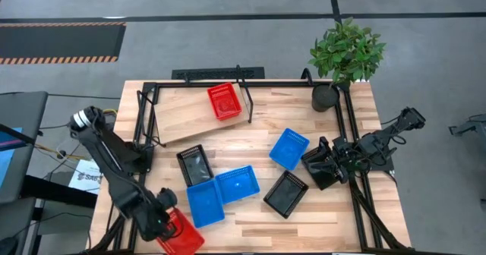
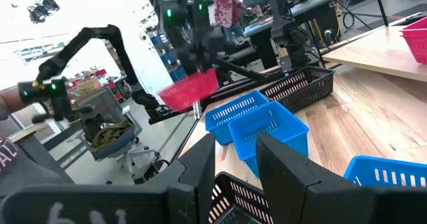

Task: Stack baskets on shelf by color
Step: Stack the red bin on top of the red bin on the shelf

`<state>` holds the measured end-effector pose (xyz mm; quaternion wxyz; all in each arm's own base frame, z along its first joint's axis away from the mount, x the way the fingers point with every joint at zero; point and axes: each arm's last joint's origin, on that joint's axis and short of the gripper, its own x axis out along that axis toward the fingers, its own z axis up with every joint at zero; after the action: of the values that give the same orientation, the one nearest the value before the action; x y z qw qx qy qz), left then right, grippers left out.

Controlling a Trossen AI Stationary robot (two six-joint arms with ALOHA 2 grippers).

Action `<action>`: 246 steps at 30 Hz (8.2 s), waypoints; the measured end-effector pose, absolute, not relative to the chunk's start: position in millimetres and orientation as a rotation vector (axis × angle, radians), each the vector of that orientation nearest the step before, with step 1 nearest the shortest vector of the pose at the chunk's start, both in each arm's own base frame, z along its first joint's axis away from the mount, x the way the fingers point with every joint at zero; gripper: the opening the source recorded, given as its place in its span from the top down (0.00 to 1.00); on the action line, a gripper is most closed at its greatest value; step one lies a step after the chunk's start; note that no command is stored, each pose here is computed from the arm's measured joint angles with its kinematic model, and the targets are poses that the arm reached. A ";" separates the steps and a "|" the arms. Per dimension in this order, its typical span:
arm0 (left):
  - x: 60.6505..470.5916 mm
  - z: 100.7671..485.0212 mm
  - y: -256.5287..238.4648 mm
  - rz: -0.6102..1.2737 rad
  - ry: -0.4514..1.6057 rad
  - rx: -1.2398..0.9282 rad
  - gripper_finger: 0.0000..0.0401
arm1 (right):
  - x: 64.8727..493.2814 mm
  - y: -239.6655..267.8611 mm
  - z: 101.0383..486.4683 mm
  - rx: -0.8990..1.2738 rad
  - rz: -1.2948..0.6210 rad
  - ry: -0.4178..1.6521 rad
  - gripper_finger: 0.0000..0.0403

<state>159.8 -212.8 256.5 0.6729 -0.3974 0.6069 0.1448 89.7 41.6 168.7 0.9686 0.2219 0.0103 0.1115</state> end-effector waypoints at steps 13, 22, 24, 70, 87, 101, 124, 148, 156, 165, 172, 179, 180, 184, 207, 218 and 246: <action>201.6 354.0 -73.5 0.423 0.966 -0.686 1.00 | 89.7 41.6 168.2 0.446 0.225 0.025 0.67; 218.5 414.2 51.3 0.503 0.749 -0.477 1.00 | 89.7 41.6 167.9 0.444 0.224 0.028 0.67; 218.5 422.1 77.7 0.529 0.733 -0.438 1.00 | 89.7 41.6 167.8 0.444 0.223 0.028 0.67; 293.9 329.6 294.4 0.278 1.342 -0.234 1.00 | 90.0 41.9 167.3 0.441 0.223 0.035 0.67; 295.6 324.9 291.5 0.311 1.365 -0.296 1.00 | 90.0 41.9 167.3 0.442 0.223 0.035 0.67; 295.7 316.0 291.3 0.318 1.400 -0.319 1.00 | 90.0 41.9 167.3 0.442 0.223 0.035 0.67; 298.7 316.1 288.2 0.294 1.394 -0.314 1.00 | 90.0 41.9 167.4 0.442 0.223 0.035 0.67; 303.6 302.3 288.8 0.314 1.454 -0.300 1.00 | 90.0 41.9 167.3 0.442 0.223 0.035 0.67; 306.0 294.4 293.1 0.315 1.465 -0.305 1.00 | 90.0 41.9 167.4 0.442 0.223 0.035 0.67; 311.2 290.5 293.6 0.299 1.456 -0.280 0.84 | 90.0 41.9 167.4 0.442 0.223 0.035 0.67; 311.5 291.7 294.3 0.299 1.451 -0.262 0.63 | 90.0 41.9 167.3 0.442 0.223 0.035 0.67; 308.5 314.6 296.1 0.388 1.444 -0.165 0.54 | 90.0 41.9 167.3 0.442 0.223 0.035 0.67; 307.9 319.3 295.8 0.403 1.424 -0.148 0.55 | 90.0 41.9 167.3 0.442 0.223 0.035 0.67; 301.9 335.5 290.3 0.389 1.367 -0.117 0.66 | 90.0 41.9 167.3 0.442 0.223 0.035 0.67; 272.4 300.5 331.5 0.275 1.134 -0.487 1.00 | 90.0 41.9 167.3 0.442 0.223 0.035 0.67; 271.8 295.6 330.1 0.250 1.120 -0.579 1.00 | 90.0 41.9 167.3 0.442 0.223 0.035 0.67; 330.3 303.3 257.5 0.941 1.386 -0.278 1.00 | 90.0 41.9 167.3 0.441 0.223 0.035 0.67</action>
<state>330.3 257.5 303.3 0.6606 -0.1231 0.6125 0.4162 90.0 41.9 167.3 0.9695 0.2182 0.0172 0.1106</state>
